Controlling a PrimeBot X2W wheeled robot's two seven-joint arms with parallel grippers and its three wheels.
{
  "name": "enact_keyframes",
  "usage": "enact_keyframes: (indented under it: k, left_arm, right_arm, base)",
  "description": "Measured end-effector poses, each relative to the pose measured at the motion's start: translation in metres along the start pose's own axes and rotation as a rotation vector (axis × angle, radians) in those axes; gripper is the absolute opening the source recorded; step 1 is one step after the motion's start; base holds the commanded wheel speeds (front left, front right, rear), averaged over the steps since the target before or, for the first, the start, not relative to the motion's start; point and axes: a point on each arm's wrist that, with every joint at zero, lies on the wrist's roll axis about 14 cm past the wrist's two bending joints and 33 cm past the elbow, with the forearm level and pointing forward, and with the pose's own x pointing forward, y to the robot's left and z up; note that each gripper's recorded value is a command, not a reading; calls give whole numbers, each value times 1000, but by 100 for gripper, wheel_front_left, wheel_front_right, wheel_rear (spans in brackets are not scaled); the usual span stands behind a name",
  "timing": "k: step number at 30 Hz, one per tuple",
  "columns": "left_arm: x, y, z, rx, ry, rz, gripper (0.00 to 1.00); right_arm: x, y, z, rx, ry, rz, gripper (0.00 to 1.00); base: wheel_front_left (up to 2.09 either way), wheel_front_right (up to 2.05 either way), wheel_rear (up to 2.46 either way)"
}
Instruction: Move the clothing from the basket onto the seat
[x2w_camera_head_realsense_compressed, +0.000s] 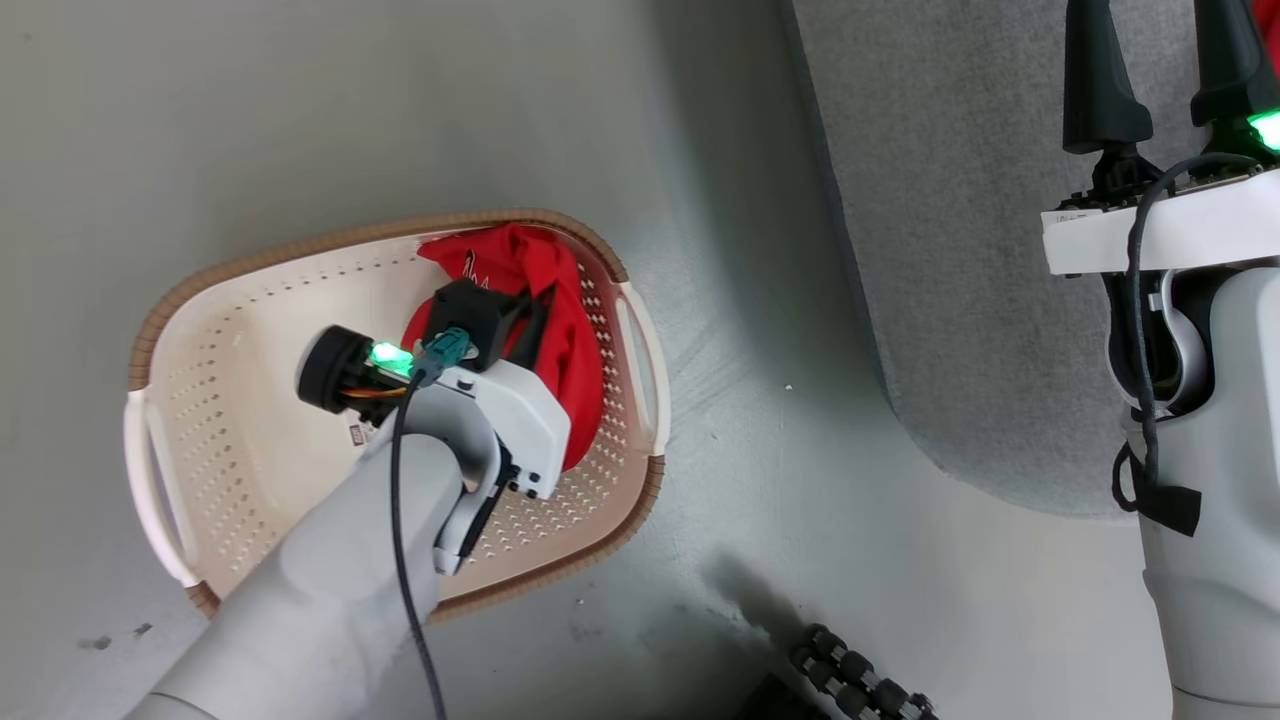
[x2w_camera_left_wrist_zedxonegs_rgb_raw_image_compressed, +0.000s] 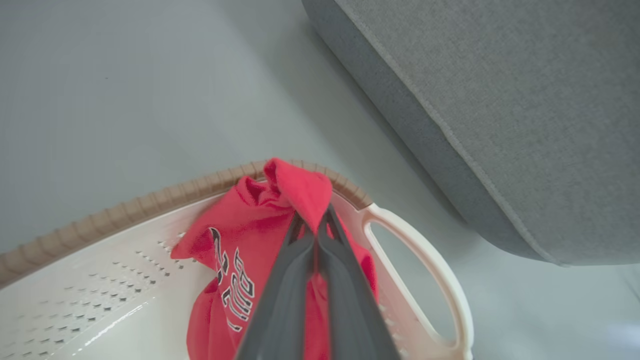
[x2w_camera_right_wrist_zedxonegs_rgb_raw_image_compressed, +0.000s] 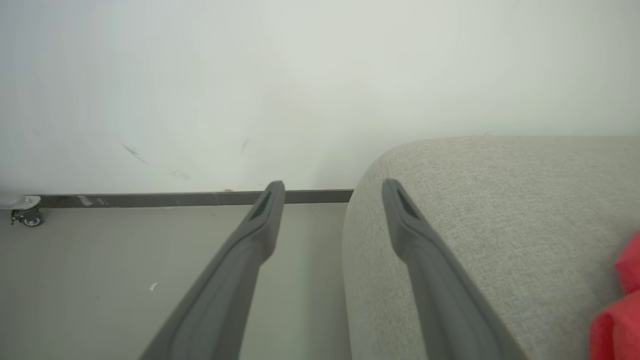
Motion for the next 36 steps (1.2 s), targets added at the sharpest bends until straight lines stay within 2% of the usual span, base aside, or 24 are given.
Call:
enact_keyframes:
  k: [16, 28, 36]
  left_arm:
    - [-45, 40, 88, 143, -274, 114, 0]
    - [-97, 33, 162, 281, -454, 153, 0]
    - [-134, 15, 201, 400, -537, 147, 0]
  right_arm:
    - [6, 19, 27, 1, -67, 41, 100]
    - [-7, 36, 38, 23, -68, 91, 100]
    - [-23, 60, 47, 30, -62, 176, 100]
  base:
    - [0, 0, 0]
    - [0, 0, 0]
    - [0, 0, 0]
